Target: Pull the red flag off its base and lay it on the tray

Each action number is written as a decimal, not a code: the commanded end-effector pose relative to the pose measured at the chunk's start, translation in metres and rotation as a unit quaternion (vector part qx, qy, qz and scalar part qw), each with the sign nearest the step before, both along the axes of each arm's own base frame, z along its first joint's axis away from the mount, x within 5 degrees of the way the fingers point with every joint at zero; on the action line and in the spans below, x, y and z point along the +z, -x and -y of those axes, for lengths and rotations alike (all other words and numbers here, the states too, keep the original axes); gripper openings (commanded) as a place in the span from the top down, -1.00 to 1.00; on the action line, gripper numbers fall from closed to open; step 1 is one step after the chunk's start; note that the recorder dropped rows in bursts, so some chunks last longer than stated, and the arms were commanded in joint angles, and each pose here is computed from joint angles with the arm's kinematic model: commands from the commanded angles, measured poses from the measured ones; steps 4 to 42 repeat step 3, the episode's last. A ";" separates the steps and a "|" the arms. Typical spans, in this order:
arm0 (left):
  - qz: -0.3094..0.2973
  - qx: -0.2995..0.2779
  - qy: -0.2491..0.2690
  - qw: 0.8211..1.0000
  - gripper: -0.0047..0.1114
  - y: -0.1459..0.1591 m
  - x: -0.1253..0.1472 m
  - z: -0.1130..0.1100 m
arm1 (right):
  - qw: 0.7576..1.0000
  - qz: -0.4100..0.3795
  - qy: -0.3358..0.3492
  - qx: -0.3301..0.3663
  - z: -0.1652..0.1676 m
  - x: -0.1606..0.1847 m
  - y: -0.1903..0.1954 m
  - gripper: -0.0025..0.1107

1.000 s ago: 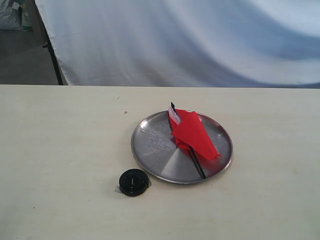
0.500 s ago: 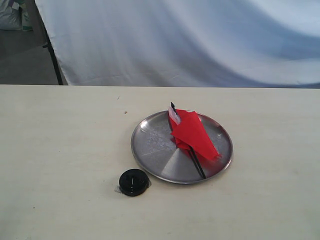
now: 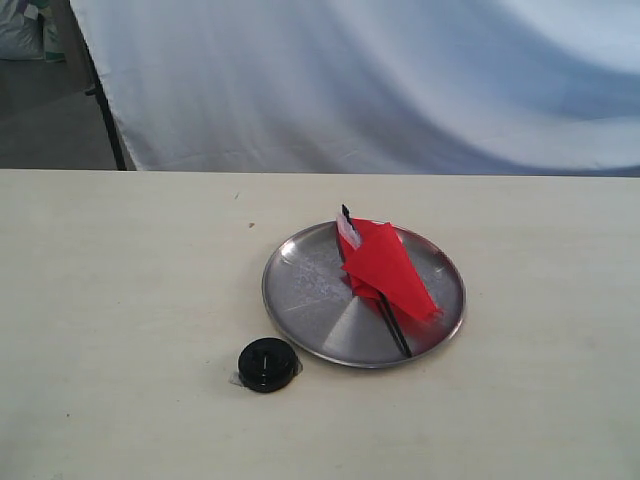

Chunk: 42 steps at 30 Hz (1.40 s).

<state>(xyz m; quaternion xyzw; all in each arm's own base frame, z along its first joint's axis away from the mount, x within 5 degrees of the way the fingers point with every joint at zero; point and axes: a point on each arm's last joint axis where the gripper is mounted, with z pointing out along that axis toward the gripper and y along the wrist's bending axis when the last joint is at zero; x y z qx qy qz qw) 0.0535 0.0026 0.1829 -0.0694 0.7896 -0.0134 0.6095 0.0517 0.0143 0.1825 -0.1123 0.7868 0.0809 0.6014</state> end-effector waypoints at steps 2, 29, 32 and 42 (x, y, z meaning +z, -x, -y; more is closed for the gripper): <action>0.002 0.001 0.002 1.000 0.92 0.000 -0.001 0.000 | 1.000 0.005 -0.001 0.000 0.000 0.000 0.000 0.96; 0.002 0.001 0.002 1.000 0.92 0.000 -0.001 0.000 | 1.000 0.005 -0.001 0.000 0.000 0.000 0.000 0.96; 0.002 0.001 0.002 1.000 0.92 0.000 -0.001 0.000 | 1.000 0.005 -0.001 0.000 0.000 0.000 0.000 0.96; 0.002 0.001 0.002 1.000 0.92 0.000 -0.001 0.000 | 1.000 0.005 -0.001 0.000 0.000 0.000 0.000 0.96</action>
